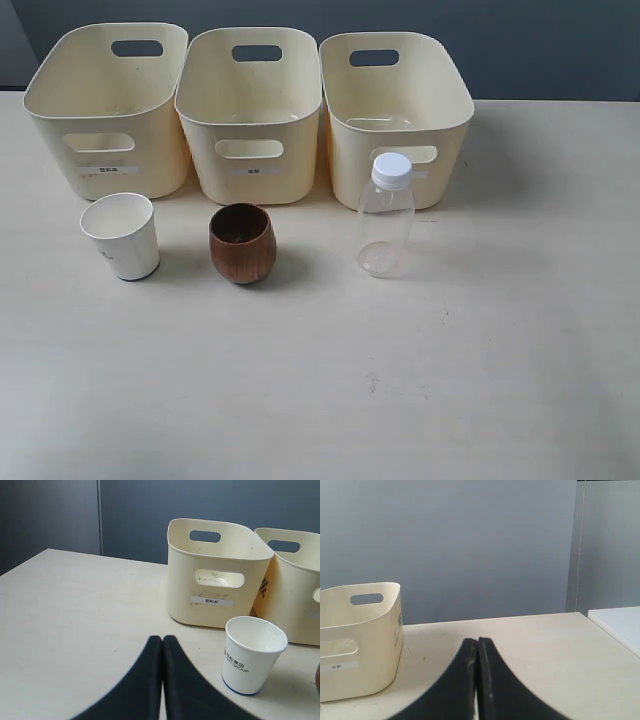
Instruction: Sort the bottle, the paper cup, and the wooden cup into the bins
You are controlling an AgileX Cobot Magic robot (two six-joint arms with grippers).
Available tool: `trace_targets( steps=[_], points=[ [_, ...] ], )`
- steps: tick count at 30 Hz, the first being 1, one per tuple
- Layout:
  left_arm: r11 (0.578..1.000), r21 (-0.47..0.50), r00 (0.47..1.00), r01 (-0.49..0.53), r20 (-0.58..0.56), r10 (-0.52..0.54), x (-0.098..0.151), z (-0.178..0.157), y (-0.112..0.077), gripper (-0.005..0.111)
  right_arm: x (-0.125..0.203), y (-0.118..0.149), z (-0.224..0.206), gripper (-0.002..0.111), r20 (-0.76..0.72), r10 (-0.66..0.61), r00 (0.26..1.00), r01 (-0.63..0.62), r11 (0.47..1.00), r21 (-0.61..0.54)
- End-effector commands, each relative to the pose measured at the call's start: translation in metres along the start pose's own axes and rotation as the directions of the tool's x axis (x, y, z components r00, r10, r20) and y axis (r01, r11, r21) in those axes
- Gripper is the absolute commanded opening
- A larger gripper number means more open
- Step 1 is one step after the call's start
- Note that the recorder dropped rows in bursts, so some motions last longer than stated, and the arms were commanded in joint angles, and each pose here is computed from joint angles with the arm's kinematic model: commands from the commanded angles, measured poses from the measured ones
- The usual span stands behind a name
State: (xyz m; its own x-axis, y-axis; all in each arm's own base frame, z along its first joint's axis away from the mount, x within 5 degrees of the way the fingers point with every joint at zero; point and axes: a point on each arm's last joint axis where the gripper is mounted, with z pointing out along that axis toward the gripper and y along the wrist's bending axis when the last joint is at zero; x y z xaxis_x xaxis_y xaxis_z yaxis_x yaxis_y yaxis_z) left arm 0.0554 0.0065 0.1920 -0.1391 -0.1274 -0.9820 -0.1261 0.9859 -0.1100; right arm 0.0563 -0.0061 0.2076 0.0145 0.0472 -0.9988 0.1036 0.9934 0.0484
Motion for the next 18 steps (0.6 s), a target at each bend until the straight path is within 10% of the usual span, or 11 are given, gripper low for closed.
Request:
trace_targets(
  steps=[1, 18],
  points=[
    [1.000, 0.007, 1.000, -0.001, 0.009, 0.001, -0.0002, -0.0002, -0.0003, 0.000, 0.0010, -0.0003, -0.0002, -0.001, 0.006, 0.002, 1.000, -0.002, 1.000, 0.005],
    [1.000, 0.007, 1.000, -0.001, 0.009, 0.001, -0.0002, -0.0002, -0.0003, 0.000, -0.0001, -0.0001, -0.0002, -0.001, 0.017, 0.018, 1.000, -0.018, 1.000, 0.003]
  ],
)
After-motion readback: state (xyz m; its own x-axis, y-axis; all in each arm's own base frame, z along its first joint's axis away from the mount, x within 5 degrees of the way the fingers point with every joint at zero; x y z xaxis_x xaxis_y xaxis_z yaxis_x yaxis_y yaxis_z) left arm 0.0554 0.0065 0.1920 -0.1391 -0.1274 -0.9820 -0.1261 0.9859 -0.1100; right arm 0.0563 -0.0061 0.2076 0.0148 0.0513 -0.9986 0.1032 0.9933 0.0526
